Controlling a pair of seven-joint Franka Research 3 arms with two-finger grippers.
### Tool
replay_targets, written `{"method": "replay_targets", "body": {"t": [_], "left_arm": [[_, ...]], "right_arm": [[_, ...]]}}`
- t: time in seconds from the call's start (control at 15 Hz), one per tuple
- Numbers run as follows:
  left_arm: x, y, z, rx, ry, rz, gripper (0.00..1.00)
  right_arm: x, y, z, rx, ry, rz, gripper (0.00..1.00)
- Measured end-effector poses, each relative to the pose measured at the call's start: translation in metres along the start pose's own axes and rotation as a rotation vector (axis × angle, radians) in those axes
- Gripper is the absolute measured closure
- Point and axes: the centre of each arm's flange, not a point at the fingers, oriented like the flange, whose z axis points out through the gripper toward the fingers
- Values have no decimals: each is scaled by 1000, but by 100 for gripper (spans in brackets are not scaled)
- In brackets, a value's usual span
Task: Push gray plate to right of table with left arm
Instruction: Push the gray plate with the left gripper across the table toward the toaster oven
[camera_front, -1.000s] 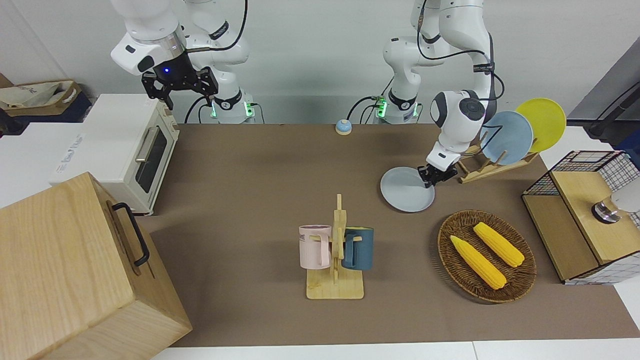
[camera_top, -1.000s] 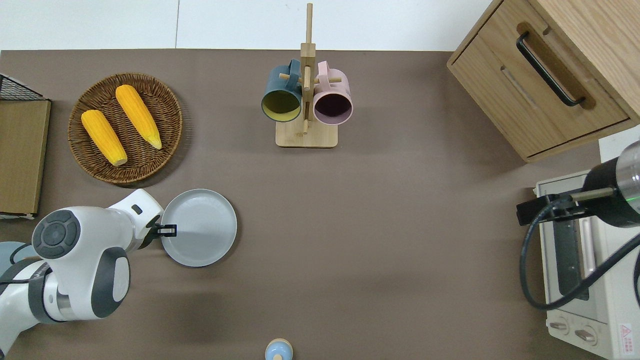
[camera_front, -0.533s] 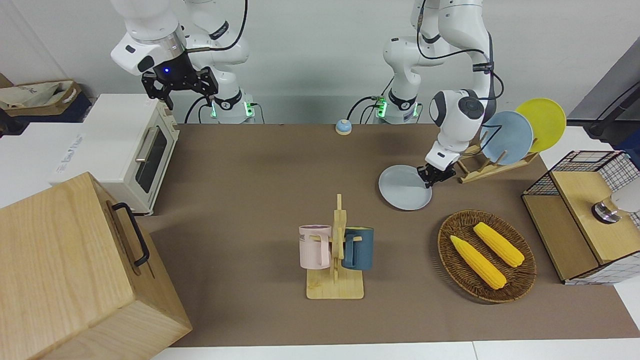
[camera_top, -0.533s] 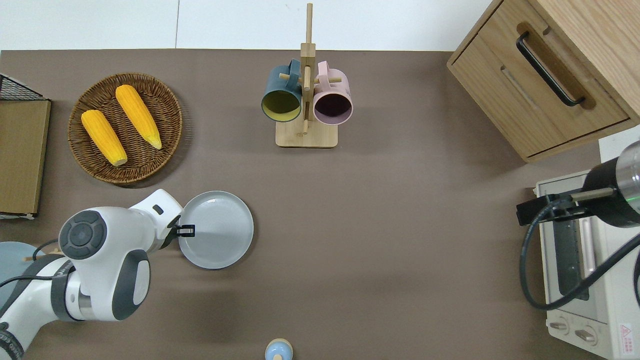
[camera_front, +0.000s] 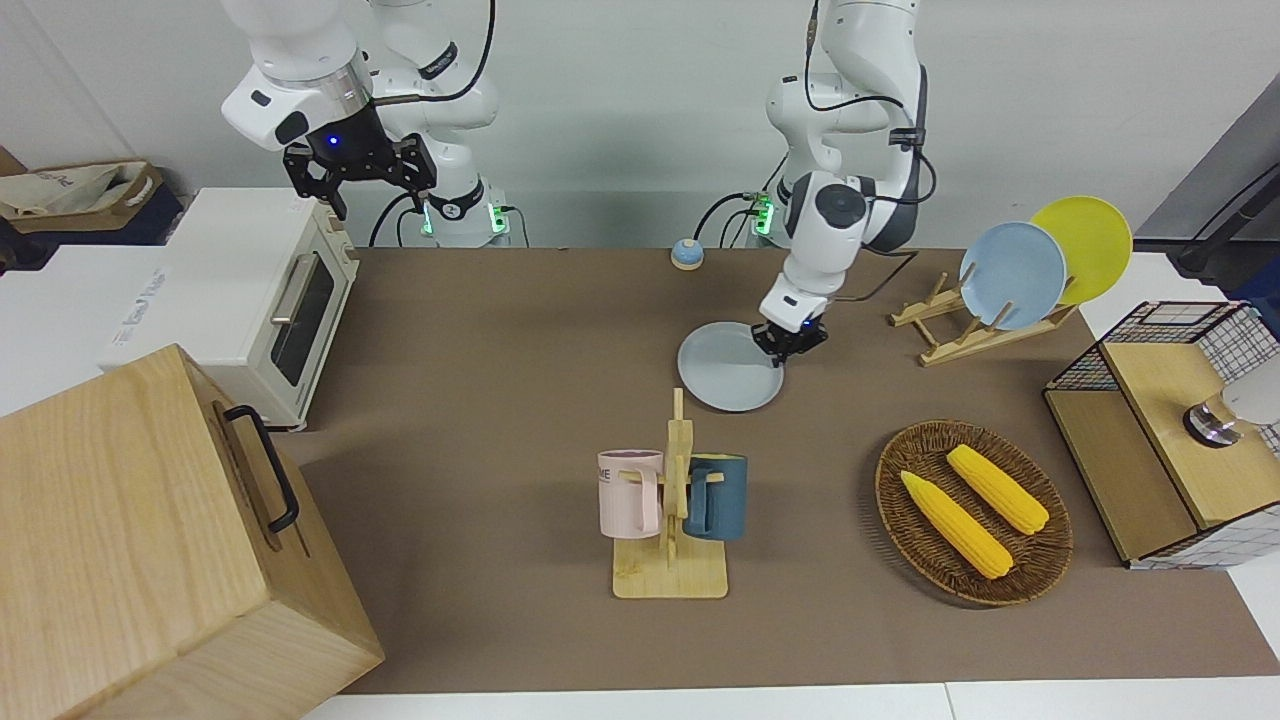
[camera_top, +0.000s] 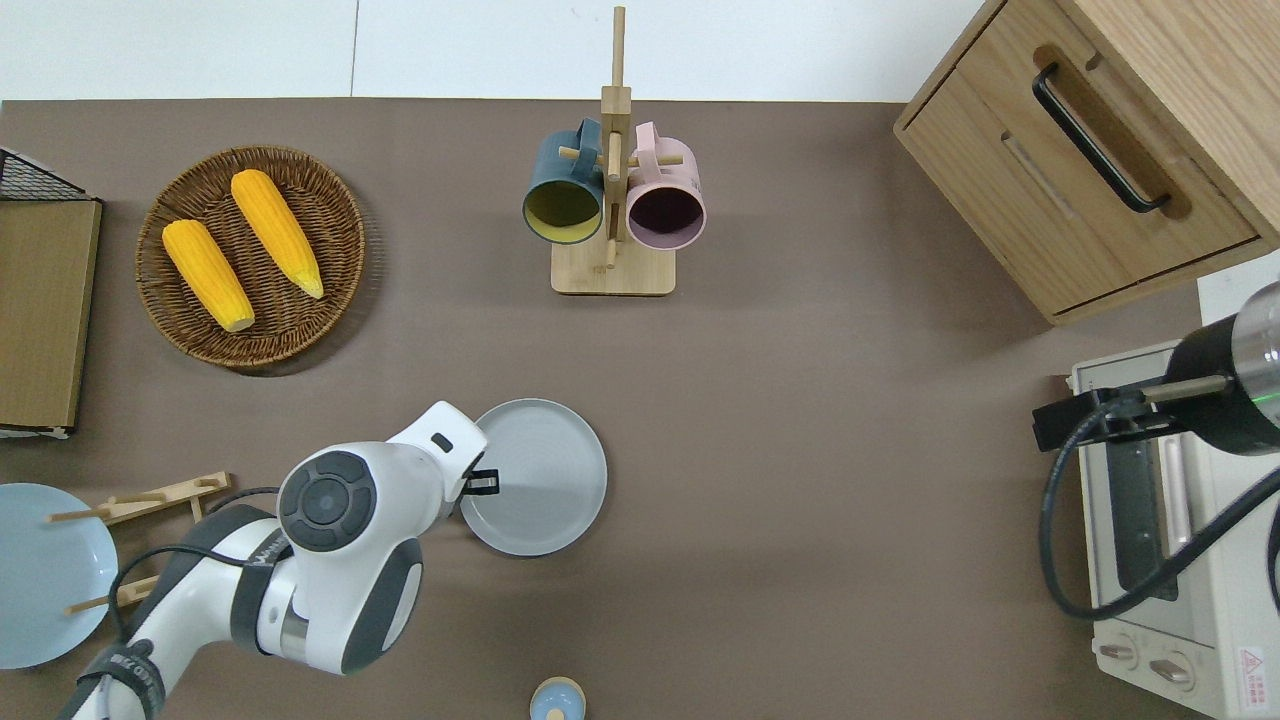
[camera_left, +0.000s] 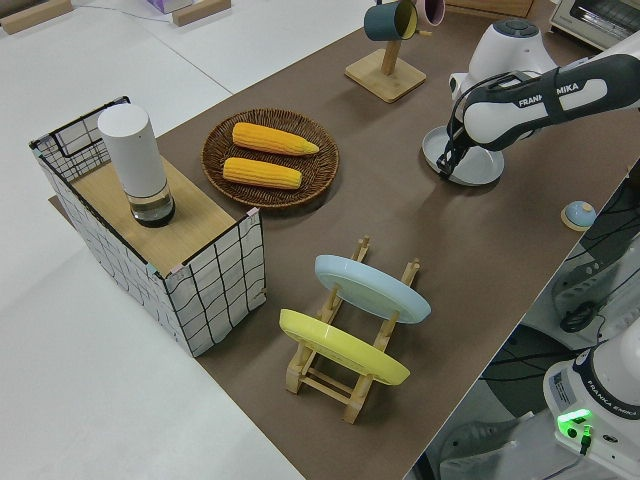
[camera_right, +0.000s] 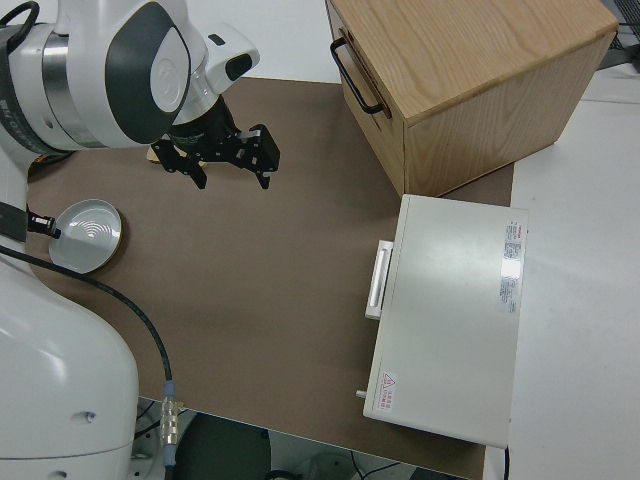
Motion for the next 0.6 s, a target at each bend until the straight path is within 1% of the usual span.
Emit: {"method": "replay_targets", "body": {"t": [0.33, 0.6], "left_arm": [[-30, 60, 3, -8, -10, -34, 99], [-45, 103, 5, -30, -21, -71, 99]], "right_arm": [[0, 0, 0, 0, 0, 0, 1], [0, 0, 0, 0, 0, 0, 1]]}}
